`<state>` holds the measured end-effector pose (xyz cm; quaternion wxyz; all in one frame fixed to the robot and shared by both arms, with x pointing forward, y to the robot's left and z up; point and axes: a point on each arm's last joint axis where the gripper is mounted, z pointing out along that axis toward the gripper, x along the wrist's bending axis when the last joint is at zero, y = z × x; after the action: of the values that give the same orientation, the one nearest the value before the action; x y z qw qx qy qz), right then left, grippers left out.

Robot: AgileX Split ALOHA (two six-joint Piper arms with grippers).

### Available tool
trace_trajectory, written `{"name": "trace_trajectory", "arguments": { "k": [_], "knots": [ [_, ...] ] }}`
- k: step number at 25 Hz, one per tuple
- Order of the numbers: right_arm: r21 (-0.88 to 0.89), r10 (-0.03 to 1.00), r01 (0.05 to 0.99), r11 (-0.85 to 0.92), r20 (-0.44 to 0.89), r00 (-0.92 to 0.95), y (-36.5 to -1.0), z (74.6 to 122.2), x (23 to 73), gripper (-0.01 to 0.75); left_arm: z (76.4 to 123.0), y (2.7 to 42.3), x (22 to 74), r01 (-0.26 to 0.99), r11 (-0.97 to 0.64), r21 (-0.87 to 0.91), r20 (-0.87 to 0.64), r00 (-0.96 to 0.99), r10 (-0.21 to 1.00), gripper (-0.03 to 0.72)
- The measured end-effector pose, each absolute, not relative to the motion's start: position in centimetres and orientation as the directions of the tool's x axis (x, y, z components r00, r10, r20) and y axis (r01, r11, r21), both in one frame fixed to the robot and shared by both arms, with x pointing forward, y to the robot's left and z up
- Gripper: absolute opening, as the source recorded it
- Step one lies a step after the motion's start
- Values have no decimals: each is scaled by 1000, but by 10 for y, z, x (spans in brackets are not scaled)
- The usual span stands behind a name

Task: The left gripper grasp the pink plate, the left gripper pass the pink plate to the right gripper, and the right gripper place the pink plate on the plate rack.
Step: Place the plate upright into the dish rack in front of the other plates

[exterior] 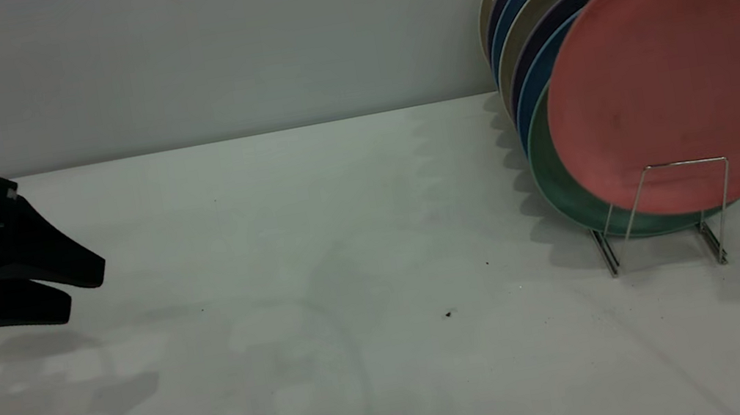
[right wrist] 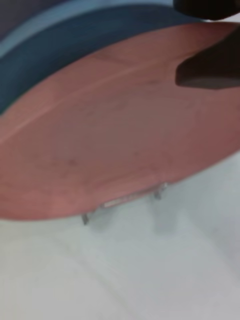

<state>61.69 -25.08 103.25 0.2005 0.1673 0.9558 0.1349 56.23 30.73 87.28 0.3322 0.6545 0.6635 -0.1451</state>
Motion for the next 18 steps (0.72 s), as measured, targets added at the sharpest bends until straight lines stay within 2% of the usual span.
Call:
{"name": "trace_trajectory", "arguments": {
  "k": [4,11,13,18],
  "knots": [
    [348,411,307,886,-278,-868,-248,1031,613,269,873,307,562,965,102,242,-631,76,772,539],
    [450,511,393,802,-177,-841,-240,1033,612,372,873,307,562,966,108,237,-633,69,771,539],
    [486,583,471,736,-101,-806,-237,1034,610,388,873,307,562,966,117,230,-635,58,770,539],
    [460,837,800,385,190,-513,-233,1034,606,392,869,310,559,976,86,200,-598,52,800,539]
  ]
}}
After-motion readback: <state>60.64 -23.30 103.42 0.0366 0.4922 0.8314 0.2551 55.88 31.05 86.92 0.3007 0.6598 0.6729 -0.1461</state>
